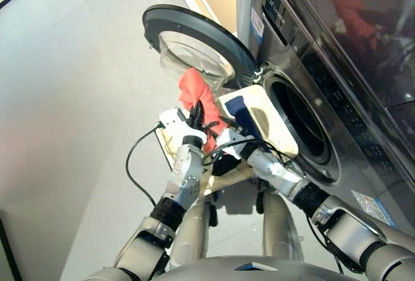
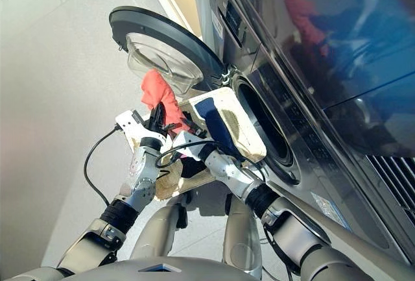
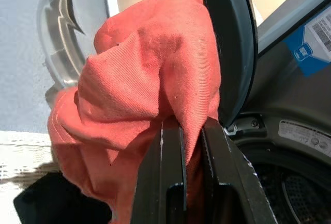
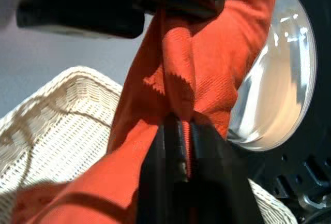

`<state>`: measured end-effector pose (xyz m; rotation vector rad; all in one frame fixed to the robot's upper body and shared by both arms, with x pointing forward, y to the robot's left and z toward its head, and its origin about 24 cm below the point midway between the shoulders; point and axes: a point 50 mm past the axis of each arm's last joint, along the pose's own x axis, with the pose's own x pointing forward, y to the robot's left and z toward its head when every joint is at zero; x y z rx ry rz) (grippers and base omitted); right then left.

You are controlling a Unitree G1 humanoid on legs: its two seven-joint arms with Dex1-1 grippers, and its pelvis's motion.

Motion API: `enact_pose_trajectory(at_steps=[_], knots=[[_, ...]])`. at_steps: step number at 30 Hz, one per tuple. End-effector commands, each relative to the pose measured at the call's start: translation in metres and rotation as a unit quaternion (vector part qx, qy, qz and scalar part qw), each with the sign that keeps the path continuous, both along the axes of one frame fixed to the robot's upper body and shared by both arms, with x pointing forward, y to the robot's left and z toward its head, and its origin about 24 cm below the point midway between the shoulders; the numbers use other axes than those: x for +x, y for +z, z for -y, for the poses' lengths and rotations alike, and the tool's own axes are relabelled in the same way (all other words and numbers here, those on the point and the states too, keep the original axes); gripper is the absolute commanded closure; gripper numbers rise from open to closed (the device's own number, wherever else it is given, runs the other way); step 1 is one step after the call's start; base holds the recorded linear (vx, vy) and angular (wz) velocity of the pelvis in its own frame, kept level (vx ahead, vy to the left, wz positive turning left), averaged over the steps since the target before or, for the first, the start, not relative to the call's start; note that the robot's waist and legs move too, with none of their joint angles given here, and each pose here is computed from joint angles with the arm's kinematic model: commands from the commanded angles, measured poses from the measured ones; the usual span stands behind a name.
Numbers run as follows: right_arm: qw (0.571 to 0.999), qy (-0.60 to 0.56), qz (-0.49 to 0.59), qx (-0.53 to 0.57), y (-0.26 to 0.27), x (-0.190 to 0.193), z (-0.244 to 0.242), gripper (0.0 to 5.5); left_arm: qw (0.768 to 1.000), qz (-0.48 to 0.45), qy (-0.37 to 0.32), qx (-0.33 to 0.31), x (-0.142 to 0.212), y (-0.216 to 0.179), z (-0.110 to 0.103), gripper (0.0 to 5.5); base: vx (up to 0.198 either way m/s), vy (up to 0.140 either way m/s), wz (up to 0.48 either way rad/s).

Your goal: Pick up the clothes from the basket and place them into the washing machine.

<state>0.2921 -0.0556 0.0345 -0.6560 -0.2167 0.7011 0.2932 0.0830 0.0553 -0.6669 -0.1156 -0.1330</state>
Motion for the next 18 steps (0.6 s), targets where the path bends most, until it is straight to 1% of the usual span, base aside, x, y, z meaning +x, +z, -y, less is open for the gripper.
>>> enact_pose_trajectory(at_steps=[1, 7, 8, 10, 14, 16, 18], knots=[[0.999, 0.012, 0.029, 0.031, 0.016, 0.007, -0.022, 5.5, 0.994, 0.11, -0.002, -0.02, 0.001, 0.041, -0.006, 5.5, 0.0, 0.0, 0.0], [0.999, 0.003, 0.021, 0.03, 0.01, 0.006, -0.019, 5.5, 0.994, 0.107, 0.004, -0.012, 0.002, 0.038, -0.009, 5.5, 0.0, 0.0, 0.0], [0.999, 0.0, 0.019, 0.032, 0.009, 0.006, -0.017, 5.5, 0.994, 0.108, 0.008, -0.01, 0.003, 0.039, -0.01, 4.68, 0.0, 0.0, 0.0], [0.999, -0.007, 0.016, 0.032, 0.007, 0.005, -0.014, 5.5, 0.994, 0.107, 0.013, -0.006, 0.003, 0.039, -0.011, 0.0, 0.0, 0.0, 0.0], [0.999, -0.037, 0.025, 0.029, 0.004, 0.009, -0.011, 5.5, 0.995, 0.095, 0.013, -0.008, 0.004, 0.033, -0.012, 0.0, 0.0, 0.0, 0.0], [0.997, -0.063, 0.04, 0.029, 0.005, 0.011, -0.003, 5.5, 0.996, 0.085, 0.026, -0.014, 0.004, 0.029, -0.018, 0.0, 0.0, 0.0, 0.0], [0.993, -0.095, 0.056, 0.03, 0.007, 0.015, 0.007, 5.5, 0.996, 0.073, 0.056, -0.017, 0.005, 0.026, -0.029, 0.0, 0.0, 0.0, 0.0]])
